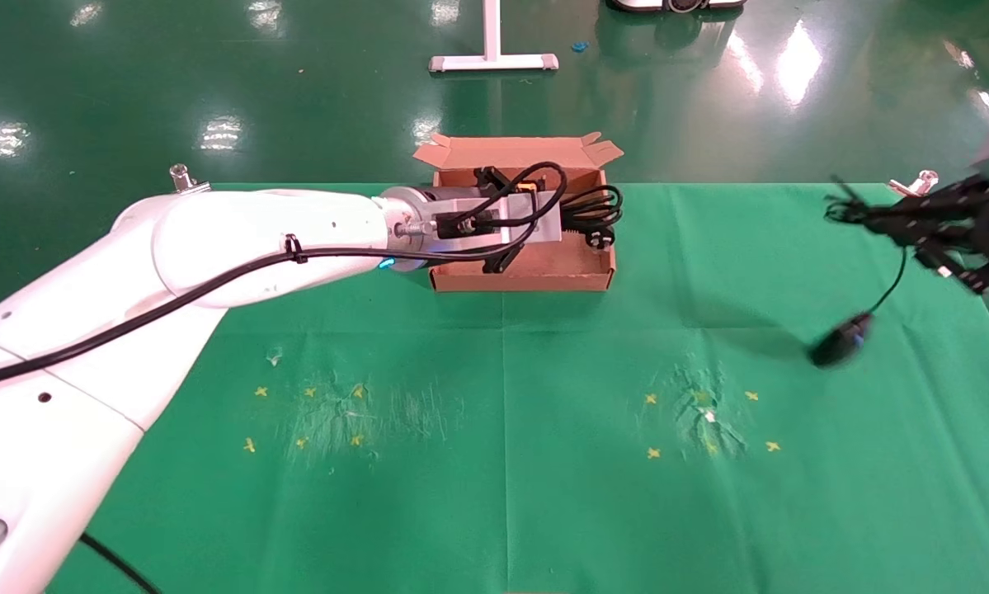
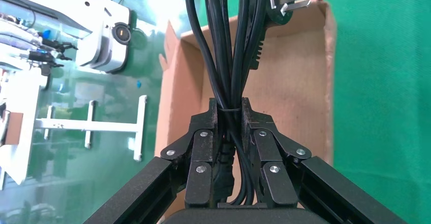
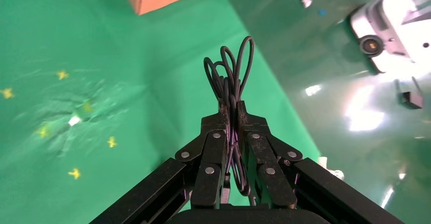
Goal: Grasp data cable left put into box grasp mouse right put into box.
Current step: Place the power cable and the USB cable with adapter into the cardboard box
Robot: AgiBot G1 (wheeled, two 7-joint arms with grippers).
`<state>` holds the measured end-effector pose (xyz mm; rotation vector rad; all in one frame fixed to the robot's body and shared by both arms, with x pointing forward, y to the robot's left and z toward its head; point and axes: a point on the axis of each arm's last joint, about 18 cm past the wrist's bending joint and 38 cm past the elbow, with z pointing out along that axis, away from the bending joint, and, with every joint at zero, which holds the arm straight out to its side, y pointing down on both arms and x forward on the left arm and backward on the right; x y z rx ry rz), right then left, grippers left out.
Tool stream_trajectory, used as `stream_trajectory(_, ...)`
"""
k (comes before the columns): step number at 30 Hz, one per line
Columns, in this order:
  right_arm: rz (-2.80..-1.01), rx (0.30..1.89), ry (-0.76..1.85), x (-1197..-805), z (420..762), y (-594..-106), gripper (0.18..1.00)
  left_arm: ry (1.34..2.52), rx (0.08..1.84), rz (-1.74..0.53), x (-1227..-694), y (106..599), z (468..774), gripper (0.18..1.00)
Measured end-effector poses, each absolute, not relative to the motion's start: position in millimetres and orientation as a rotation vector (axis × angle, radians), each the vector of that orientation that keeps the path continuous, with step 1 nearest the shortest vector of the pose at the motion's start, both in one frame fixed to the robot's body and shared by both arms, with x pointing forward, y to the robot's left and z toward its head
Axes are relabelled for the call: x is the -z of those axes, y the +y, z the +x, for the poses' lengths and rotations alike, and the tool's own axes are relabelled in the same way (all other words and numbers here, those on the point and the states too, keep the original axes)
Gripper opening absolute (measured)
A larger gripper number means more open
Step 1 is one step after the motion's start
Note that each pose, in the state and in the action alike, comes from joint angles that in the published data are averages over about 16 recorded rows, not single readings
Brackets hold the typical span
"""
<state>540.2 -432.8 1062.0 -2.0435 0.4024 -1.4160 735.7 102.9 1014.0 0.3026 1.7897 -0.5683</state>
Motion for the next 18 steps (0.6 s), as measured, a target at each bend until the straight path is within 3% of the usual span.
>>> stream_trajectory(10, -1.922, 1.458, 0.364, -1089, 529, -432, 0.205, 1.795, 0.547, 0.282, -1015, 112, 744, 0.31)
stream_trajectory(18, -1.889, 1.464, 0.302, -1098, 535, -417, 0.205, 1.789, 0.536, 0.145, -1033, 179, 747, 0.402)
